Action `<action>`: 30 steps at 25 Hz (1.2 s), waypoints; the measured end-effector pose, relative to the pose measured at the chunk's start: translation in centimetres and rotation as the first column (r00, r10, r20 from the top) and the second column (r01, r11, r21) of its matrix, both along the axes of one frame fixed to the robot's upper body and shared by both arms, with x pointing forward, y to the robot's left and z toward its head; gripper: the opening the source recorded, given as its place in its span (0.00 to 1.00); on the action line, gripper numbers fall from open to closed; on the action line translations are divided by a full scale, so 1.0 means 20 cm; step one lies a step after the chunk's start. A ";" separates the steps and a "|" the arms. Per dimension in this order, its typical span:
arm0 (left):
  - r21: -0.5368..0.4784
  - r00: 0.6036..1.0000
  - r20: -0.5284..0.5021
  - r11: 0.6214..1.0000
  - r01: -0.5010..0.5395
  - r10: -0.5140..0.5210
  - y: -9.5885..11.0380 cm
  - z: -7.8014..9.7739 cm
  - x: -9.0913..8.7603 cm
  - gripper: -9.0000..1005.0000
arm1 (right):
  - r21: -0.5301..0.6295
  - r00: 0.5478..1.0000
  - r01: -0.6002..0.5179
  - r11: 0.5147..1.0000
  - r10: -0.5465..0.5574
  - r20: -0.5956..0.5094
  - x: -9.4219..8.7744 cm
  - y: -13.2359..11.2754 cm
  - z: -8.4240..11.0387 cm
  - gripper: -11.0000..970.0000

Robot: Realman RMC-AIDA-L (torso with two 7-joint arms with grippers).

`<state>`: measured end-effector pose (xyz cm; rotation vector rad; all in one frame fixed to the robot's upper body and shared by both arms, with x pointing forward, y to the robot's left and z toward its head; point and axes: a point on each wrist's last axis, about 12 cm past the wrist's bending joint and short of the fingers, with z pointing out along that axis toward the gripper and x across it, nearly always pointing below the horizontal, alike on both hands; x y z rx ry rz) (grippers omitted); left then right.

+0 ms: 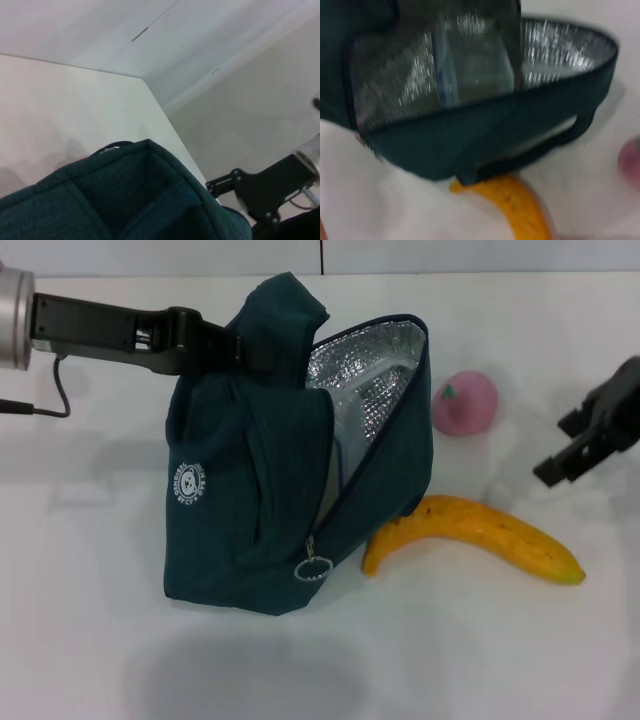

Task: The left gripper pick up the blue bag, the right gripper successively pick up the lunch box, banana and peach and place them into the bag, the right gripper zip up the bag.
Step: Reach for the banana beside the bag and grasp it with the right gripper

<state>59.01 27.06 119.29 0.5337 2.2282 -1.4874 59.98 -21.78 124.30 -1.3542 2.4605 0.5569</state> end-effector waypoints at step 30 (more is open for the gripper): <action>-0.003 1.000 0.006 1.000 0.013 -0.013 -0.03 0.00 0.01 0.05 | -0.211 0.994 -0.108 0.972 0.111 -0.001 -0.01 0.22 -0.37 0.84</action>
